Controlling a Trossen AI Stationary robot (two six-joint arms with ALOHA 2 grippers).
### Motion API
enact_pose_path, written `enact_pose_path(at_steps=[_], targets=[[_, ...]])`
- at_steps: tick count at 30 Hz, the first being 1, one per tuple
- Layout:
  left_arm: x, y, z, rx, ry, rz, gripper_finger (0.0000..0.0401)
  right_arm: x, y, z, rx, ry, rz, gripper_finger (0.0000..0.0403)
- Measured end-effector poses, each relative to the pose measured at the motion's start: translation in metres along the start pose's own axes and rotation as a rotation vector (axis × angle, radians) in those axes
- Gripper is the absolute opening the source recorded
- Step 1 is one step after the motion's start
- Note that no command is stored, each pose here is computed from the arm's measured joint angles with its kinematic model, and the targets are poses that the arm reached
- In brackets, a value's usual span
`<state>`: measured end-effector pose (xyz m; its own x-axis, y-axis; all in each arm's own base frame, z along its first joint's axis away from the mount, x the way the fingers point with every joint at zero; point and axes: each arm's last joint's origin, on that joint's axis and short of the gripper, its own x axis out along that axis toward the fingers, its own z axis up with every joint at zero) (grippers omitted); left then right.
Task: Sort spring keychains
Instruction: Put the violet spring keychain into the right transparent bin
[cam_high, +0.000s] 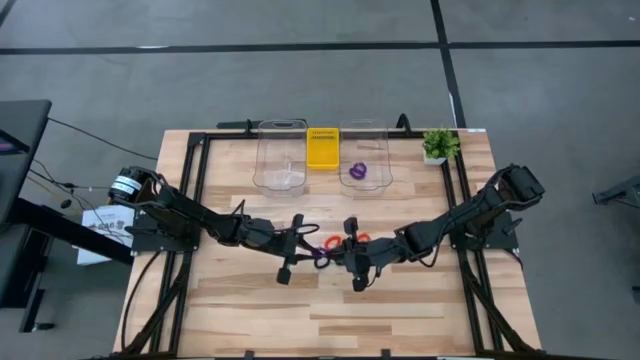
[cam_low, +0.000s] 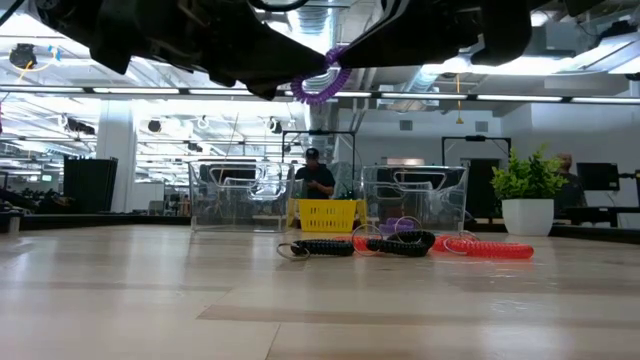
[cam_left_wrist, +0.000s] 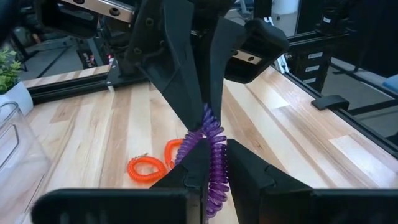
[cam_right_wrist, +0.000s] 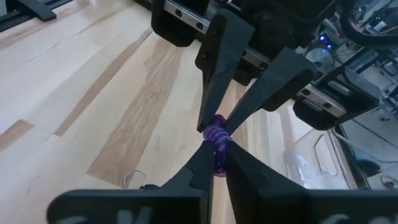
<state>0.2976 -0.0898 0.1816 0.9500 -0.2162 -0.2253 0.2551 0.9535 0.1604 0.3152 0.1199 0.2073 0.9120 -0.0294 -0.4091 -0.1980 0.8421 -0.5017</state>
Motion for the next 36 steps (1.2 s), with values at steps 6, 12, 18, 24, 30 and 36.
enact_pose_path(at_steps=[6,12,18,24,30,36], targets=[[0.000,0.000,0.000,0.004,0.000,0.000,0.0050,0.001,-0.001,-0.001,0.007,0.004,-0.003,0.0007],[0.000,-0.001,0.001,0.030,-0.006,0.003,0.0084,0.001,-0.002,-0.001,0.007,0.005,-0.004,0.0015],[0.000,0.001,0.001,0.030,0.001,0.067,0.0130,0.001,-0.001,-0.003,-0.002,0.031,-0.005,0.0006],[-0.001,0.004,0.000,0.030,0.022,0.178,0.0179,-0.001,-0.002,-0.007,-0.015,0.087,-0.053,0.0011],[-0.001,0.008,-0.003,0.035,0.067,0.294,0.0207,-0.021,-0.015,-0.009,0.066,0.216,-0.190,0.0004],[-0.002,0.011,-0.007,0.033,0.109,0.335,0.0207,-0.054,-0.044,-0.015,0.161,0.350,-0.454,0.0004]])
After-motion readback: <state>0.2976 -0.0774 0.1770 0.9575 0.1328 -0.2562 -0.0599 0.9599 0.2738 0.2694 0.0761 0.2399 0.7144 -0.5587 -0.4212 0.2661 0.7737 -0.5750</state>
